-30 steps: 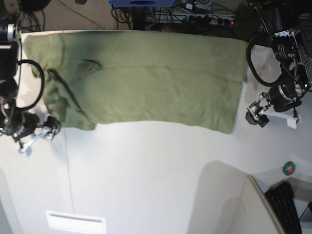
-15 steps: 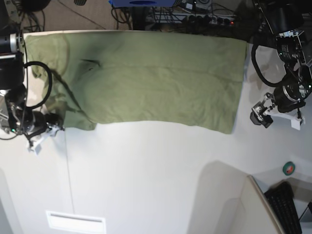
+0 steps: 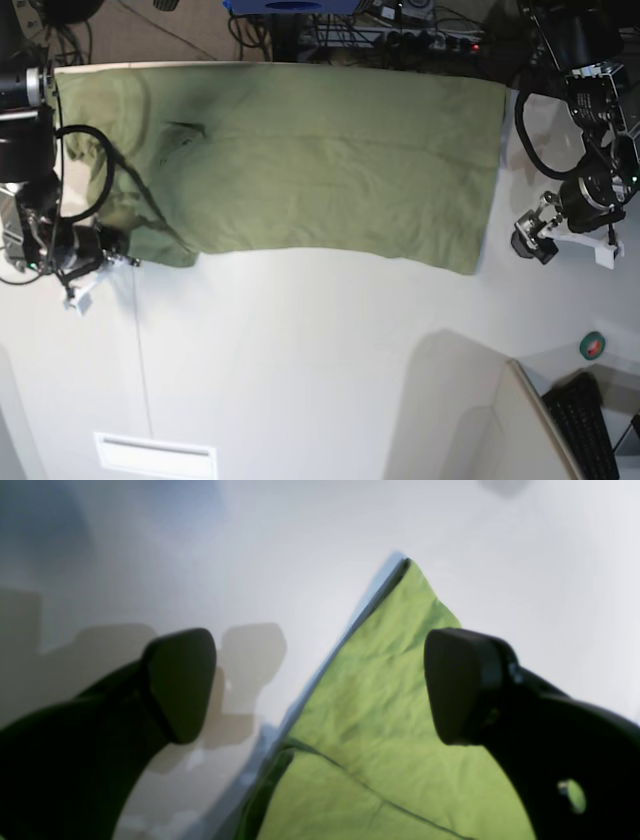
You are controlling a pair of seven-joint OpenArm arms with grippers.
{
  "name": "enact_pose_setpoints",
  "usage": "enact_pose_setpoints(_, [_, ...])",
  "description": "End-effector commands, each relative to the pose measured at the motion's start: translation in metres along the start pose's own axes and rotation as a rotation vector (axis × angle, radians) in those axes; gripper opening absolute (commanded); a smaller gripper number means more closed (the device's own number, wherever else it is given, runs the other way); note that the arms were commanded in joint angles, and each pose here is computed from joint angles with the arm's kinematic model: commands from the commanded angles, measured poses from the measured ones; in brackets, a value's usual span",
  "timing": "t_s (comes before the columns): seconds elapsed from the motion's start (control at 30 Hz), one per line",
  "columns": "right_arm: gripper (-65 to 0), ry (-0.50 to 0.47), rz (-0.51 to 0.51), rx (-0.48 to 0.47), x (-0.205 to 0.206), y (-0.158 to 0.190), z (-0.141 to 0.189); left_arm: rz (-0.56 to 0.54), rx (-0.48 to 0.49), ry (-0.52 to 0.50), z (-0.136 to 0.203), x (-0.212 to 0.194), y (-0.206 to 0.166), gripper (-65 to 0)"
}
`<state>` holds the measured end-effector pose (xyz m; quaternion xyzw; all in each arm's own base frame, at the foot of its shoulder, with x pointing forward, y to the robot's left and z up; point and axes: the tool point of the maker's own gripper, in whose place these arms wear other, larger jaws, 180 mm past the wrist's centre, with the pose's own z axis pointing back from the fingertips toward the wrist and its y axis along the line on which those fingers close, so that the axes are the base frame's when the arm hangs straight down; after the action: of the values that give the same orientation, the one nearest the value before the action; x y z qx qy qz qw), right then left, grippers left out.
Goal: Layout the t-shirt on the table in an organized manner, then fold the t-shirt properly
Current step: 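Grasp the shirt hem corners with both grippers, then lift the shirt edge with both grippers and fold it lengthwise over the body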
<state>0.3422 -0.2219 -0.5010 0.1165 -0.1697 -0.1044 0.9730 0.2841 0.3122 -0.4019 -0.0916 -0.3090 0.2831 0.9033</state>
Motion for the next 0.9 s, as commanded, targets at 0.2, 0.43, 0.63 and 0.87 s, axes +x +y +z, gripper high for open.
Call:
enact_pose_setpoints(0.2, [-65.0,-0.036,0.001,-0.006,0.017,-0.005,0.008,-0.113,-0.008,0.065,-0.043,0.019,-0.038,-2.0])
enact_pose_setpoints(0.43, [-65.0,-0.036,0.007,-0.001,0.019,0.0,0.007,-0.132,0.085,0.142,-0.106,0.019,-0.052,-2.0])
enact_pose_setpoints(0.63, [-65.0,-0.039,0.003,-0.002,0.019,-0.002,0.008,-0.236,0.107,0.143,-0.121,0.018,-0.062,-2.0])
enact_pose_setpoints(0.87, [-65.0,-0.045,0.002,-0.006,0.021,-0.004,0.009,-0.319,0.114,0.194,-0.125,-0.008,-0.064,-5.6])
